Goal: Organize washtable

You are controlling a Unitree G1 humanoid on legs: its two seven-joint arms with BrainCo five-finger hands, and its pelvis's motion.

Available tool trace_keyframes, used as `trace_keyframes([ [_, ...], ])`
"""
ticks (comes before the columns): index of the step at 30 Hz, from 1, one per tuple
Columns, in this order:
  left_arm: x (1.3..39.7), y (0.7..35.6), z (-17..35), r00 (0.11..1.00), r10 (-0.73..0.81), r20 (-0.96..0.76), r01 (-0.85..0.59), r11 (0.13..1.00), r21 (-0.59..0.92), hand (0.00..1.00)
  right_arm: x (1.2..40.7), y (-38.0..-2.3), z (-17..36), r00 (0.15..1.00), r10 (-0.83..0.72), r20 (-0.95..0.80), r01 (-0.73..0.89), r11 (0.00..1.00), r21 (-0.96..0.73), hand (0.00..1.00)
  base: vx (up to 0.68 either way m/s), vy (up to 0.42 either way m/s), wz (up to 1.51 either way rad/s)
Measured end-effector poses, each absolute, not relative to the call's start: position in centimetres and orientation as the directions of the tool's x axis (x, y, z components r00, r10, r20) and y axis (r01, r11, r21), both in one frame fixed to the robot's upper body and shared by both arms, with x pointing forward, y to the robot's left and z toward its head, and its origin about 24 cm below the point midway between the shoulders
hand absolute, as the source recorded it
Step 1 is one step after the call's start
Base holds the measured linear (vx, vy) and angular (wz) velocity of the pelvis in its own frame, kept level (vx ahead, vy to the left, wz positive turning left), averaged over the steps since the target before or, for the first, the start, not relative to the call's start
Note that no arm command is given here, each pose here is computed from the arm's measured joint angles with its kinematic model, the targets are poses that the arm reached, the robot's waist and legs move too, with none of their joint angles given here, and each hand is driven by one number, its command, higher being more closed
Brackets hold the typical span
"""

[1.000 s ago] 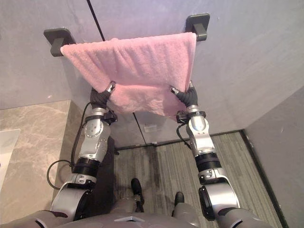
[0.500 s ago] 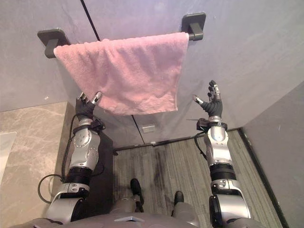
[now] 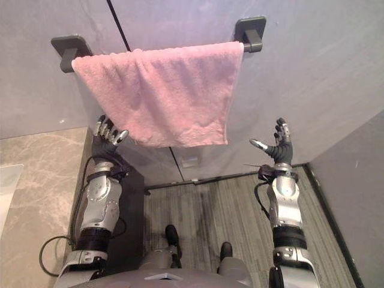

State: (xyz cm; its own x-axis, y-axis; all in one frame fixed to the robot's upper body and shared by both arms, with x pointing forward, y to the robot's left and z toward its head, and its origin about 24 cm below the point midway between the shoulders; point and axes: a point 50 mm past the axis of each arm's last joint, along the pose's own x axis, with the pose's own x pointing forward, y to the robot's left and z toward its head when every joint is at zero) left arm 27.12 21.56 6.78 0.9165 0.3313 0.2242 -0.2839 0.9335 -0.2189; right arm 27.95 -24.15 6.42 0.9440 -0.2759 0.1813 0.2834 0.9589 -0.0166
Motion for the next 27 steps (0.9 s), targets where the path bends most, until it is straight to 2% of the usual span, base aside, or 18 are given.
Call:
trace_keyframes([
  [6, 22.7, 23.8, 6.5, 0.886, 0.393, 0.246, -0.352, 0.916, -0.193, 0.0, 24.3, -23.8, 5.5, 0.954, -0.243, 0.177, 0.251, 0.968, -0.026, 0.0, -0.01, -0.004, 0.06],
  [10, 20.1, 23.6, 6.9, 0.904, 0.331, 0.272, -0.3, 0.942, -0.149, 0.0, 22.4, -22.7, 4.9, 0.971, -0.167, 0.173, 0.175, 0.984, -0.032, 0.0, 0.0, 0.0, 0.0],
  [14, 18.3, 23.0, 9.0, 0.892, 0.252, 0.374, -0.214, 0.967, -0.14, 0.0, 20.9, -19.4, 5.0, 0.98, 0.017, 0.199, -0.024, 0.999, 0.035, 0.0, 0.0, 0.0, 0.0],
  [17, 17.6, 21.6, 11.3, 0.866, 0.138, 0.481, -0.07, 0.985, -0.156, 0.0, 19.9, -16.2, 4.9, 0.958, 0.195, 0.208, -0.22, 0.97, 0.102, 0.0, 0.03, -0.013, 0.07],
  [19, 17.5, 20.5, 12.6, 0.839, 0.024, 0.543, 0.082, 0.982, -0.17, 0.0, 19.5, -14.2, 5.3, 0.913, 0.336, 0.229, -0.368, 0.923, 0.114, 0.0, 0.03, -0.012, 0.07],
  [25, 17.9, 18.4, 12.0, 0.832, -0.151, 0.534, 0.345, 0.894, -0.285, 0.0, 19.7, -12.2, 7.8, 0.802, 0.508, 0.315, -0.538, 0.843, 0.01, 0.0, 0.01, -0.001, 0.01],
  [27, 18.2, 18.1, 11.2, 0.846, -0.185, 0.499, 0.374, 0.874, -0.31, 0.0, 19.9, -11.9, 8.1, 0.785, 0.526, 0.328, -0.561, 0.827, 0.016, 0.0, 0.0, 0.0, 0.0],
])
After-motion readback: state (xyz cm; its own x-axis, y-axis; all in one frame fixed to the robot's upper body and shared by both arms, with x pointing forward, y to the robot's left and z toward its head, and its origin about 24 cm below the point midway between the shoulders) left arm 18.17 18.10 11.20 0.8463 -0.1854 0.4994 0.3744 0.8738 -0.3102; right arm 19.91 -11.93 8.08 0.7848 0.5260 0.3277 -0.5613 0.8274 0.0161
